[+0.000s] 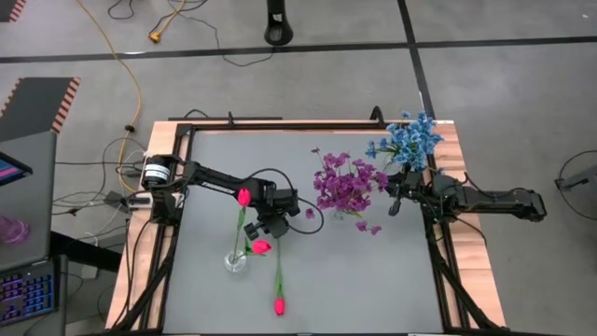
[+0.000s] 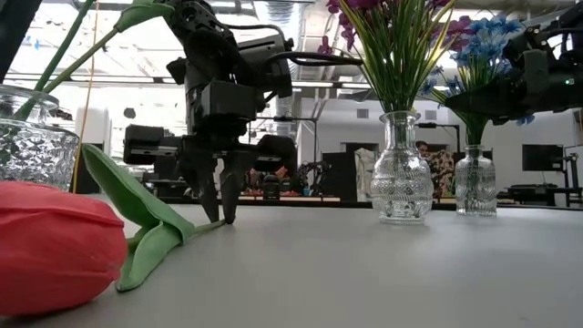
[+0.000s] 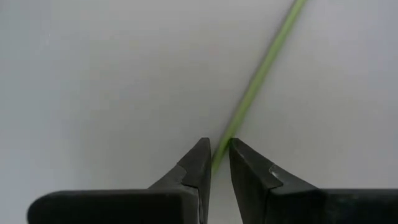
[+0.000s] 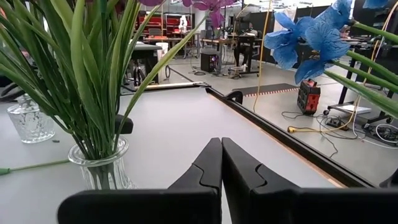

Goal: Sort flowers into vase by color
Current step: Put the pink tulip into the bottom transparent vase

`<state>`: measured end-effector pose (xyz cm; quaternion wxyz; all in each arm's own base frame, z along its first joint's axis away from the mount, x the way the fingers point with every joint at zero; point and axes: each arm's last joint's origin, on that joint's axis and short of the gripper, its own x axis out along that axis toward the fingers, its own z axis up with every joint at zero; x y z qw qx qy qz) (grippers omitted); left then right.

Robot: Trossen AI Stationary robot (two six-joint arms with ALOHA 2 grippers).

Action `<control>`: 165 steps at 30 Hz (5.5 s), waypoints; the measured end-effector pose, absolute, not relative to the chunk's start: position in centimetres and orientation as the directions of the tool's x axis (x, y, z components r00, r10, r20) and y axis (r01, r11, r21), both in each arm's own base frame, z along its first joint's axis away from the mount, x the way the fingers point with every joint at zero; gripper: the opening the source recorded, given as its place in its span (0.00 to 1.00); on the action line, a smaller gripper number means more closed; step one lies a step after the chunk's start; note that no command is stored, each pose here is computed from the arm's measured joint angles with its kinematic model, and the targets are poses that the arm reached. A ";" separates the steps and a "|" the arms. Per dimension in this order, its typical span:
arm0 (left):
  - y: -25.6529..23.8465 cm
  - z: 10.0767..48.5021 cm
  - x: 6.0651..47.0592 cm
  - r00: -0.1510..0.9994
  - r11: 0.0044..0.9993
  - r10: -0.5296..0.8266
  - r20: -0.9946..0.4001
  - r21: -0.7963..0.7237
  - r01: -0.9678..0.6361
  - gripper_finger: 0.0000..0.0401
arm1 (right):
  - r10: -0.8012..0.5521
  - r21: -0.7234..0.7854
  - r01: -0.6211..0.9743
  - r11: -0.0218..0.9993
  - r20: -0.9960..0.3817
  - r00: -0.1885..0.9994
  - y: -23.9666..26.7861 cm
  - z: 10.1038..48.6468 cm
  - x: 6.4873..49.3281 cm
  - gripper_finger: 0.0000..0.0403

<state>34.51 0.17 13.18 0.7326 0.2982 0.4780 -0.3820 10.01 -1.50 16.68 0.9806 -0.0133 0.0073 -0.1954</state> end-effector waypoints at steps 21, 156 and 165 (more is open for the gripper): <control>-0.7 13.1 34.3 0.230 0.462 -0.157 -0.960 0.135 0.877 0.08 | -0.384 -0.029 0.383 0.923 -0.009 0.923 -1.5 16.7 10.0 0.08; 1.2 31.9 14.0 0.889 0.965 -0.044 -0.456 0.212 0.157 0.00 | -0.384 -0.029 0.384 0.923 -0.009 0.923 -1.5 16.7 10.0 0.08; 1.3 31.5 13.0 0.856 0.989 0.035 -0.516 0.138 0.043 0.00 | -0.384 -0.029 0.384 0.923 -0.010 0.923 -1.5 16.7 10.0 0.08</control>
